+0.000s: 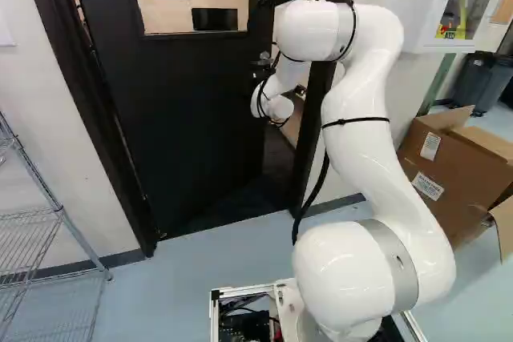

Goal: Open the door and move inside

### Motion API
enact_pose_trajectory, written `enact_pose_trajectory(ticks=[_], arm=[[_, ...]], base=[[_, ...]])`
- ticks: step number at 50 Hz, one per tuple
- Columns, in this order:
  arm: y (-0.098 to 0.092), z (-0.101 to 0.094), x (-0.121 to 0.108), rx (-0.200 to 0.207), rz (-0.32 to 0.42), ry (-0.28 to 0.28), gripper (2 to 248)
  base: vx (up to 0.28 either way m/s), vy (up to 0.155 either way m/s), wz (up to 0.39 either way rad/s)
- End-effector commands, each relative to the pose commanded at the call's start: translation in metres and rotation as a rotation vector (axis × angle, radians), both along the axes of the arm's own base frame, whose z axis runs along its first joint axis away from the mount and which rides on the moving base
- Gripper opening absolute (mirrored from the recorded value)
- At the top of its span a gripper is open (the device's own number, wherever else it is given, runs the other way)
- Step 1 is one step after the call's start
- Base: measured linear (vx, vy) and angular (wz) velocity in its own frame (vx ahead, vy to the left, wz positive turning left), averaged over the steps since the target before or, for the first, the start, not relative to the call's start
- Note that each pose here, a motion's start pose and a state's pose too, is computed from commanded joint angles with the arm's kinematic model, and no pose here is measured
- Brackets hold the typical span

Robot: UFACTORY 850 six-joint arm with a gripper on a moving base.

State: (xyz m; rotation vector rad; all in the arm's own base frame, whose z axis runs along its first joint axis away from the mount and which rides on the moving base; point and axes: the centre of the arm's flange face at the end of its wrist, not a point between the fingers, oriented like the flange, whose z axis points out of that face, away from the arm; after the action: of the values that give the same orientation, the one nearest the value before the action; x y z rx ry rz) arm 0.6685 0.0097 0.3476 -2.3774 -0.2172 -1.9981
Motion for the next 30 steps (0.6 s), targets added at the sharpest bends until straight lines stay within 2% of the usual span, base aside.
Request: enact_pose_trajectory(ticks=[30], arm=[[-0.006, 0.011, -0.060, 0.042, -0.083, 0.049, 247]], base=[[0.000, 0.000, 0.000]])
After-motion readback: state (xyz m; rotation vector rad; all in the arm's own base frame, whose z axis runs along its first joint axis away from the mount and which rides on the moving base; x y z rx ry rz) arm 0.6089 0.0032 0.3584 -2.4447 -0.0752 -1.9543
